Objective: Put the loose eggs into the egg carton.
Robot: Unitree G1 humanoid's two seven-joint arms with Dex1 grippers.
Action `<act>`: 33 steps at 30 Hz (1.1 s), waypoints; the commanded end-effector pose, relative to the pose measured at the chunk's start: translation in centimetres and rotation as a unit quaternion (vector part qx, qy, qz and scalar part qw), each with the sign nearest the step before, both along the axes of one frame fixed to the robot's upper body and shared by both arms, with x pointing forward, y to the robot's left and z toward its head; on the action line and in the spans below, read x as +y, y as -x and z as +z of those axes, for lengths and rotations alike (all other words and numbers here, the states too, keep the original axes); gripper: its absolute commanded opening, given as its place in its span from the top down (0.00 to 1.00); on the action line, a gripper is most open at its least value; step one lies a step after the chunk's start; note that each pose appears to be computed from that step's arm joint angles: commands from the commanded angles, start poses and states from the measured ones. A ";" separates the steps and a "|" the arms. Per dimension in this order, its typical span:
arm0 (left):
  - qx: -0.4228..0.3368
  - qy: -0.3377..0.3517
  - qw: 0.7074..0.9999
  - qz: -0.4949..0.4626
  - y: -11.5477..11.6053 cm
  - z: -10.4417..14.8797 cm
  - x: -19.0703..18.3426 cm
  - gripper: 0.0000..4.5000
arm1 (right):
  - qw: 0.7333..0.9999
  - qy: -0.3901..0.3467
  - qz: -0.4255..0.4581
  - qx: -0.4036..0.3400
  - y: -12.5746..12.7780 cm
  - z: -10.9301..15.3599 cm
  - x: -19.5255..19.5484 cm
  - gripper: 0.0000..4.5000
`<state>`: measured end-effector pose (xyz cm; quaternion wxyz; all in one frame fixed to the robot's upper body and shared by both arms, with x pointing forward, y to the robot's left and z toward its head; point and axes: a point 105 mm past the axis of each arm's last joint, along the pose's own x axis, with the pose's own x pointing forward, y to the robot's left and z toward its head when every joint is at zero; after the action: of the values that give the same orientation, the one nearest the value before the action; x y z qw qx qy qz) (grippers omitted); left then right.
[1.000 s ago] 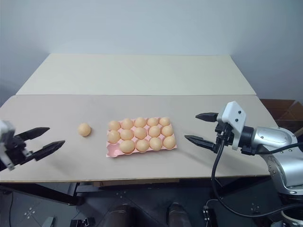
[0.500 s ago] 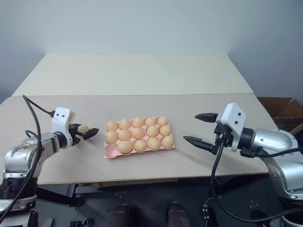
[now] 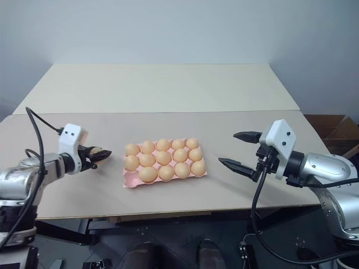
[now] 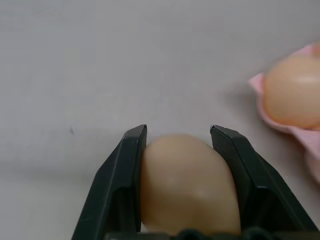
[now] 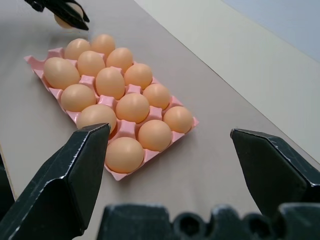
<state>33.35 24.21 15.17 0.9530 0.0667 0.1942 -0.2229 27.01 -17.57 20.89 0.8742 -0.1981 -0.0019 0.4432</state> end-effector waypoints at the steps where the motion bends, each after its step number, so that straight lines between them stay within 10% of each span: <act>1: -0.076 0.016 0.989 -0.129 1.8 4.5 -2.3 0.60 | 1.000 -0.006 0.003 -0.024 0.4 1.1 0.2 0.00; 8: -0.076 0.017 0.930 -0.360 5.7 5.0 -6.4 0.60 | 1.000 -0.012 0.000 -0.022 0.5 0.8 0.5 0.00; 22: -0.058 -0.020 0.901 -0.429 5.0 -0.5 -10.5 0.60 | 0.999 -0.017 -0.010 -0.027 1.1 0.8 0.5 0.00; 30: -0.075 -0.028 0.916 -0.393 4.0 0.7 -9.2 0.03 | 0.999 -0.024 -0.012 -0.032 1.3 1.3 0.6 0.00; 33: -0.089 -0.030 0.921 -0.379 3.6 1.6 -8.6 0.01 | 0.999 -0.029 -0.010 -0.032 1.2 1.4 0.7 0.00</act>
<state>29.39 15.32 14.88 0.8018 0.1716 0.1072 -0.5623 26.07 -17.08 21.00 0.8848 -0.1824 -0.0163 0.4285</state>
